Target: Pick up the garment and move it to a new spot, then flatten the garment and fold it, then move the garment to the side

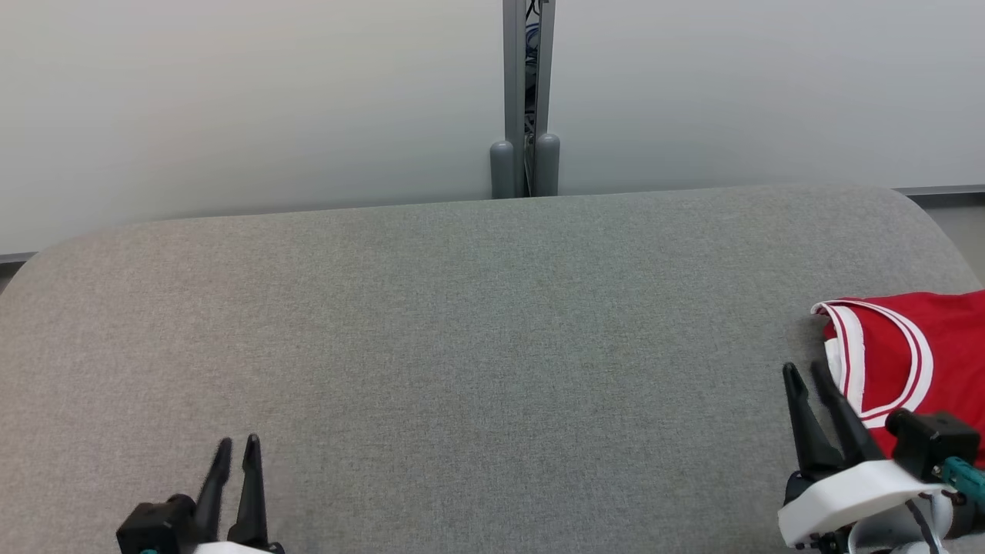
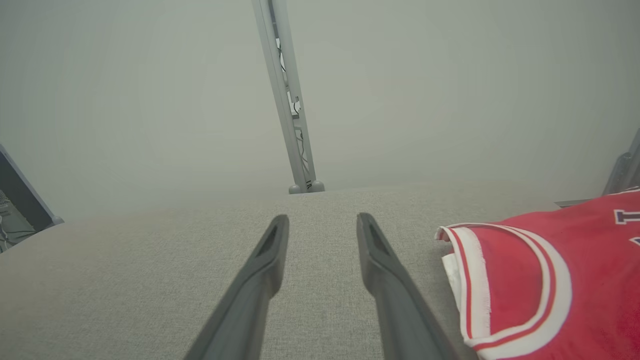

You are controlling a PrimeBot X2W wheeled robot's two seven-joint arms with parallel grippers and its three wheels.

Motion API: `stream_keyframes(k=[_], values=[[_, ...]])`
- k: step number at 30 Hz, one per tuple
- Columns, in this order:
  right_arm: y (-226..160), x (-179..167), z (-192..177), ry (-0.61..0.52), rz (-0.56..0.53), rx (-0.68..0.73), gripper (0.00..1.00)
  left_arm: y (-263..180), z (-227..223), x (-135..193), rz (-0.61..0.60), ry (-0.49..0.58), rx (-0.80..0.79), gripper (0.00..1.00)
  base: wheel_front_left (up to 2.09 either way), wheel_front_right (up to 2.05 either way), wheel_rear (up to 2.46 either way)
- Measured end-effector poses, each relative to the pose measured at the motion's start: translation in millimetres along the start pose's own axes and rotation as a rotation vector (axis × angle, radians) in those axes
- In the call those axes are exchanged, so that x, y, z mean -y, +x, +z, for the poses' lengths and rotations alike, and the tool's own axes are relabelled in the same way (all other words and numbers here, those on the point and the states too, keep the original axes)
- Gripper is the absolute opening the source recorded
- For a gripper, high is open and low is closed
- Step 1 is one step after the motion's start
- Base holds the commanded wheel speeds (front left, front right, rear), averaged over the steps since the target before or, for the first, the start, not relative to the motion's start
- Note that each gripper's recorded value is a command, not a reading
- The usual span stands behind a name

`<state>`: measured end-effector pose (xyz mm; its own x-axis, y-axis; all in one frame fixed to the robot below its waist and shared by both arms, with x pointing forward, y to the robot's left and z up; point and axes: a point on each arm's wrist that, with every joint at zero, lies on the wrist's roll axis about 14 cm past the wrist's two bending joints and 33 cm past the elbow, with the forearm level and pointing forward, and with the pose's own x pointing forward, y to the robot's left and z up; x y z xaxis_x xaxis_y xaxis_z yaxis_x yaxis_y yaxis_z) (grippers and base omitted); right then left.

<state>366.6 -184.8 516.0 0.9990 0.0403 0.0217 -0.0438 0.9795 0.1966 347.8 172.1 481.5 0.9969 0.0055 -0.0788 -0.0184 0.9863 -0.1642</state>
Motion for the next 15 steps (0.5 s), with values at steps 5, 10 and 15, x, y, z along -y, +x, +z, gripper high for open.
stream_keyframes(k=[5,10,15], values=[[-10,3,-26,0.042,-0.021,-0.079,0.00,-10,-24,3,0.013,-0.043,-0.077,0.00,0.00,0.00,0.00],[-9,6,-28,0.134,-0.039,-0.086,0.00,-9,-28,-1,0.031,-0.130,-0.109,0.00,0.00,0.00,0.00],[-6,8,-28,0.222,-0.050,-0.086,0.00,-3,-27,-3,0.045,-0.215,-0.120,0.00,0.00,0.00,0.00]])
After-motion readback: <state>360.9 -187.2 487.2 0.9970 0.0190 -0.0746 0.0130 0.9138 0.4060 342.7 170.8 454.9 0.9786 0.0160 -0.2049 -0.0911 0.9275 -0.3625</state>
